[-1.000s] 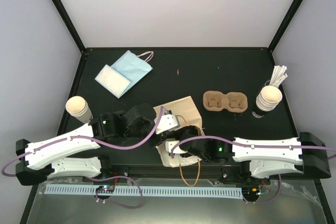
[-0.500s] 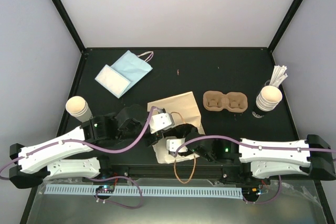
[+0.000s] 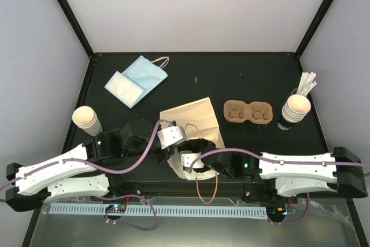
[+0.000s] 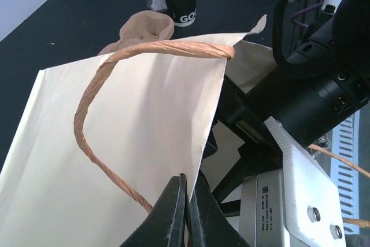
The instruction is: Pack the takeout coffee
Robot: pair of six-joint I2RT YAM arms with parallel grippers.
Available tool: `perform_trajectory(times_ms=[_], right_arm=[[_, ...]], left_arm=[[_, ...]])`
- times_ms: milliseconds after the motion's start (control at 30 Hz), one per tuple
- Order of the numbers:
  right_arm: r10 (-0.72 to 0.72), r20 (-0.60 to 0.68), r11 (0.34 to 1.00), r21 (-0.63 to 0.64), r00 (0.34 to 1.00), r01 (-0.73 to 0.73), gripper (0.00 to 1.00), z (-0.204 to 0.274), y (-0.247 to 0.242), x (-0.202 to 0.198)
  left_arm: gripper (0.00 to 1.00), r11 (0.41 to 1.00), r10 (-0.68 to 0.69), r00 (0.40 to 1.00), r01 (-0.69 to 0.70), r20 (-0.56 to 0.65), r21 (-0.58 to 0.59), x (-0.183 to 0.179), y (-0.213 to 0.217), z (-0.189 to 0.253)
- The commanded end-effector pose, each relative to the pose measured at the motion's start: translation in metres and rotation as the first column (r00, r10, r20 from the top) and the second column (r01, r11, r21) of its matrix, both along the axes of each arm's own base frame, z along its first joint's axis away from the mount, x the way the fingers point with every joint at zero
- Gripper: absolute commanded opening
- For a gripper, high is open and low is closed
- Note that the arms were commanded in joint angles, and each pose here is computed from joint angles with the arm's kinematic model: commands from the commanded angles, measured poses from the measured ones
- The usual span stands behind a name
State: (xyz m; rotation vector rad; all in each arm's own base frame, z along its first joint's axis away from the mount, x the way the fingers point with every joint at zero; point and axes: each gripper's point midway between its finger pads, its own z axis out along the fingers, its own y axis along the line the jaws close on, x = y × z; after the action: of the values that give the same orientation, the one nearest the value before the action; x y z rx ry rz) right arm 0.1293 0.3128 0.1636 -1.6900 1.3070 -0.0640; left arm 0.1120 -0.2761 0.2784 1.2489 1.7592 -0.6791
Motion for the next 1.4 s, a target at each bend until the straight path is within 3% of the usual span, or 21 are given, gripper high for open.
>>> perform_trajectory(times_ms=[0, 133, 300, 400, 667, 733, 833, 1000, 1233, 1367], right_arm=[[0.009, -0.003, 1.0, 0.002, 1.0, -0.009, 0.4, 0.0, 0.001, -0.003], [0.047, 0.034, 0.999, 0.017, 0.998, -0.048, 0.39, 0.008, 0.001, -0.011], [0.04, -0.137, 0.991, -0.123, 0.99, -0.057, 0.39, -0.011, -0.016, -0.029], [0.013, -0.212, 0.989, -0.14, 0.977, -0.044, 0.38, -0.012, -0.025, -0.038], [-0.014, -0.196, 0.994, -0.111, 0.98, -0.008, 0.37, -0.018, -0.032, -0.036], [-0.022, -0.194, 0.994, -0.11, 0.981, 0.0, 0.36, -0.022, -0.031, -0.034], [-0.03, -0.187, 0.996, -0.093, 0.982, 0.012, 0.35, -0.024, -0.027, -0.032], [-0.03, -0.162, 0.997, -0.072, 0.986, 0.018, 0.35, -0.021, -0.021, -0.028], [-0.02, -0.131, 0.998, -0.056, 0.991, 0.013, 0.35, -0.017, -0.016, -0.025], [-0.015, -0.125, 0.999, -0.049, 0.992, 0.009, 0.35, -0.016, -0.013, -0.025]], left_arm=[[0.02, 0.981, 0.016, 0.997, -0.002, 0.07, -0.192, 0.002, -0.005, 0.054], [0.02, 0.98, 0.045, 0.997, -0.031, 0.069, -0.195, 0.006, -0.002, 0.055], [0.02, 0.988, 0.011, 0.999, -0.005, 0.036, -0.157, 0.003, -0.011, 0.042], [0.02, 0.99, -0.009, 1.0, 0.011, 0.017, -0.139, 0.002, -0.018, 0.036], [0.09, 0.991, -0.004, 1.0, 0.005, 0.002, -0.133, 0.004, -0.022, 0.032], [0.15, 0.991, -0.005, 1.0, 0.005, 0.004, -0.135, 0.003, -0.021, 0.035], [0.4, 0.989, -0.003, 1.0, 0.004, 0.003, -0.149, 0.002, -0.019, 0.044], [0.68, 0.98, 0.039, 0.999, -0.04, -0.011, -0.193, 0.004, -0.009, 0.067], [0.87, 0.901, 0.294, 0.945, -0.324, -0.142, -0.289, 0.047, 0.039, 0.094], [0.89, 0.804, 0.501, 0.812, -0.565, -0.3, -0.187, 0.097, 0.08, 0.061]])
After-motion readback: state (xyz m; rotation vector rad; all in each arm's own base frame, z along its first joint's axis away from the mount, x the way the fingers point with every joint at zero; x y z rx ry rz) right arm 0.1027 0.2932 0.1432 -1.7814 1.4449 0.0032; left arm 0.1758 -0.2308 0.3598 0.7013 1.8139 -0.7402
